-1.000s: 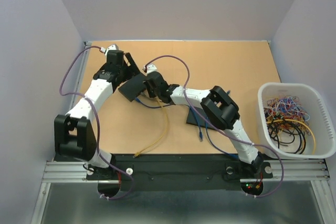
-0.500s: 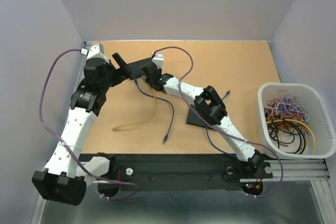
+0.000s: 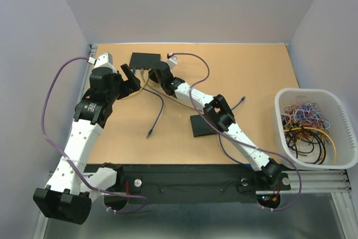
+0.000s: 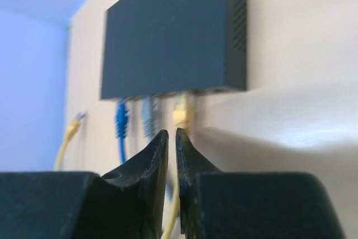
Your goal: Insert the plug into the switch port
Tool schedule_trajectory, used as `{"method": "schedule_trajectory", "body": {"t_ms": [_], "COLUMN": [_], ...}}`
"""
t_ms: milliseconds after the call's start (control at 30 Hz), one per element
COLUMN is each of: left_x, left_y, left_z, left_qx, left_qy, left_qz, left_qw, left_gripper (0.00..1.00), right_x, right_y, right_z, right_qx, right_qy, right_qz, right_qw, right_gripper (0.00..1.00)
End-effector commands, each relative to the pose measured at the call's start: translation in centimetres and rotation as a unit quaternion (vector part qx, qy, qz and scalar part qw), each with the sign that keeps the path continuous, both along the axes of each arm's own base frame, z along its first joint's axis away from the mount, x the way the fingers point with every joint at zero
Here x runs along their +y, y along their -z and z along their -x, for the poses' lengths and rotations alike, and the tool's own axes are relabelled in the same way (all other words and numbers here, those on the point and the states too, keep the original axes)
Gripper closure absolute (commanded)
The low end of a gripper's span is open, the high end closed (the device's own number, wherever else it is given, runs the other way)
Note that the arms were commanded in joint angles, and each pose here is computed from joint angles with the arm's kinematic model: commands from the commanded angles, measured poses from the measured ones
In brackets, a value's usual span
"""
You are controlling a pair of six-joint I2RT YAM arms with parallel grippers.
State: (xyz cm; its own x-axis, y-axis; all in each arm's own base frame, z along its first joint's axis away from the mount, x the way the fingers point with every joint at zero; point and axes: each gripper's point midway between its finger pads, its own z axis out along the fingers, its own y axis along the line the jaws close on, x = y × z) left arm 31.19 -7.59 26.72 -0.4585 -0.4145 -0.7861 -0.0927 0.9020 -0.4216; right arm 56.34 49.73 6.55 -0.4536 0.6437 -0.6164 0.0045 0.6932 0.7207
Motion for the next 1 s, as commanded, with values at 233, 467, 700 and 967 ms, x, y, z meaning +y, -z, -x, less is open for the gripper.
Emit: {"method": "schedule_trajectory", "body": {"t_ms": [233,467,700,967], "left_x": [1.1,0.8,-1.5,-9.6], "left_y": [0.0,0.6,3.5,9.6], "left_z": [0.1,0.5,0.9,3.0], "left_qx": [-0.012,-0.013,0.006,0.064], "left_qy": [-0.018,-0.009,0.039,0.127], "left_qz": [-0.026,-0.020,0.016,0.048], "left_qw": [0.999,1.000,0.999,0.989], "left_gripper": [0.04,0.05,0.05,0.10], "right_x": [5.6,-0.6,-11.4,-26.2], "right_y": [-7.3,-15.0,-15.2,-10.9], "right_z": [4.1,4.8,9.2,20.6], "right_qx": [-0.117,-0.188,-0.147,-0.022], "right_qy": [-0.172,-0.141,-0.053,0.061], "right_qz": [-0.058,0.054,0.170,0.180], "right_qw": [0.976,0.970,0.973,0.982], "right_gripper": [0.64,0.37,0.22,0.23]}}
